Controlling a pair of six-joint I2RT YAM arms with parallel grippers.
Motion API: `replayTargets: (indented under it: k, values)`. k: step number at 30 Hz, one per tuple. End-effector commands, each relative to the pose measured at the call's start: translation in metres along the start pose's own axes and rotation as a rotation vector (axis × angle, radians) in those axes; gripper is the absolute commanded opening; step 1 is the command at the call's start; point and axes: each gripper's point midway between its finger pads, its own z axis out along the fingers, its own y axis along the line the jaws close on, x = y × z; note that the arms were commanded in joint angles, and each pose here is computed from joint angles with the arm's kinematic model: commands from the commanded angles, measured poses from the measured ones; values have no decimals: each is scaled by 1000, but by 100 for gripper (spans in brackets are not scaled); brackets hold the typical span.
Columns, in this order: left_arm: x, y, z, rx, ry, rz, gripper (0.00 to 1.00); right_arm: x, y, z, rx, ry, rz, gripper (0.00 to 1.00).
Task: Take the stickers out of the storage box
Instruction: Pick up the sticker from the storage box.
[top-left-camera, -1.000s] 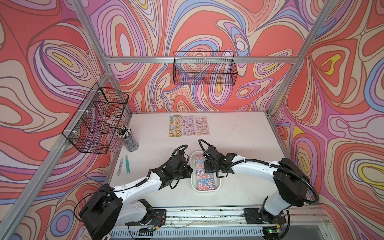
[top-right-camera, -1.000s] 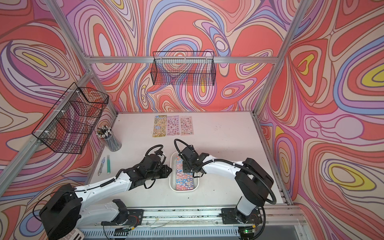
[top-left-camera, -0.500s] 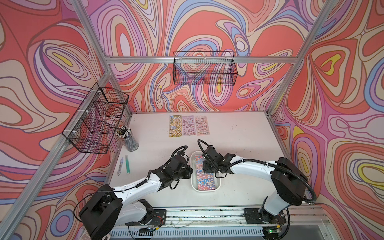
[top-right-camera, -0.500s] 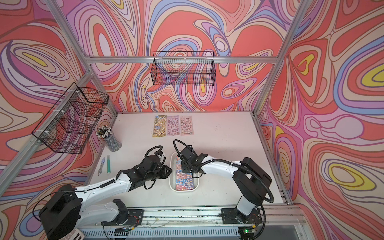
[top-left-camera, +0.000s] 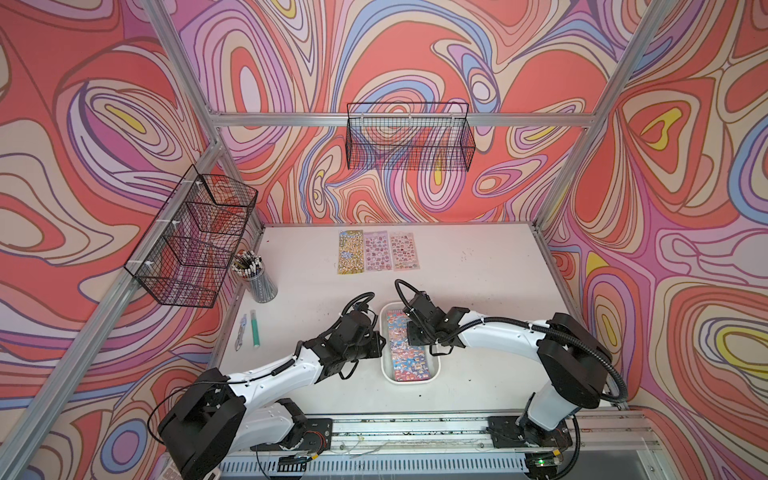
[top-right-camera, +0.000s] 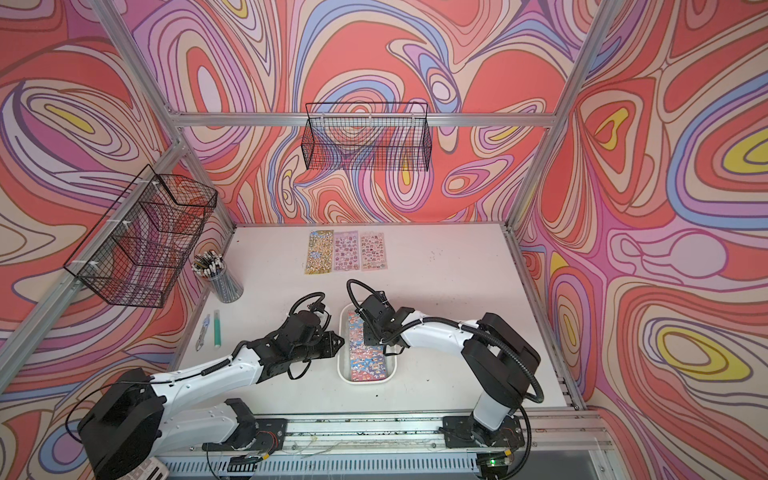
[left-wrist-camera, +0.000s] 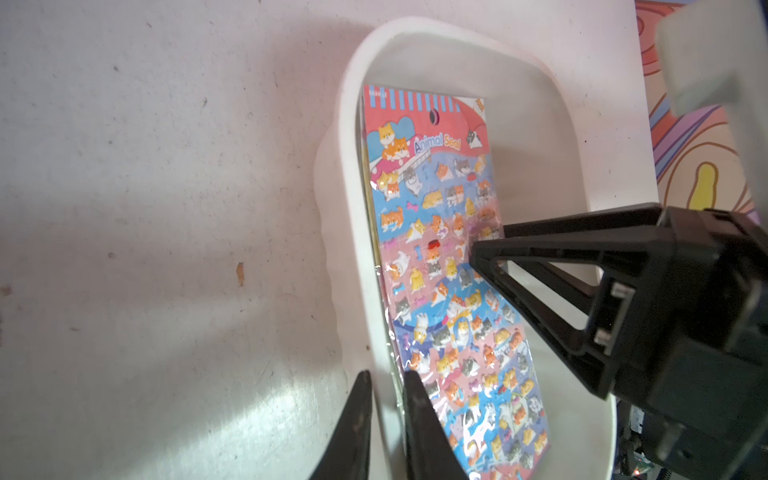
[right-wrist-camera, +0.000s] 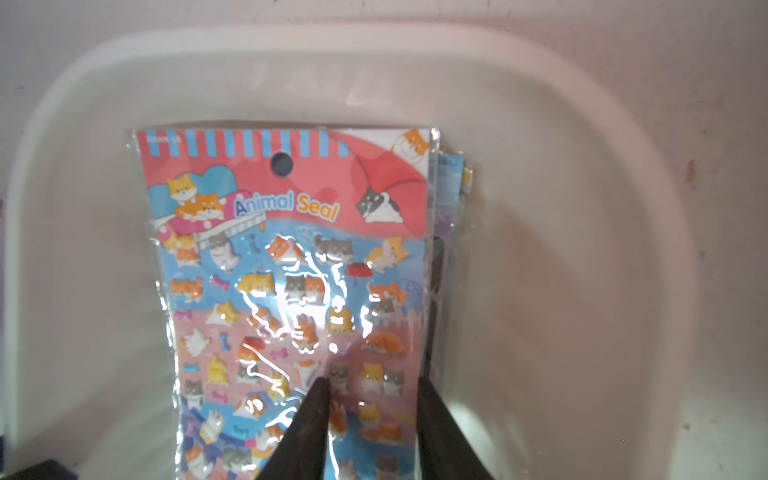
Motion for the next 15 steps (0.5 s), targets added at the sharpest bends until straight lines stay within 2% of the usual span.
replayTargets:
  k: [1, 15]
  values:
    - [6, 8, 1, -29, 8, -11, 18, 7, -4, -3, 17, 21, -3, 31]
    - [5, 8, 3, -35, 13, -6, 18, 3, 8, -10, -45, 20, 4, 8]
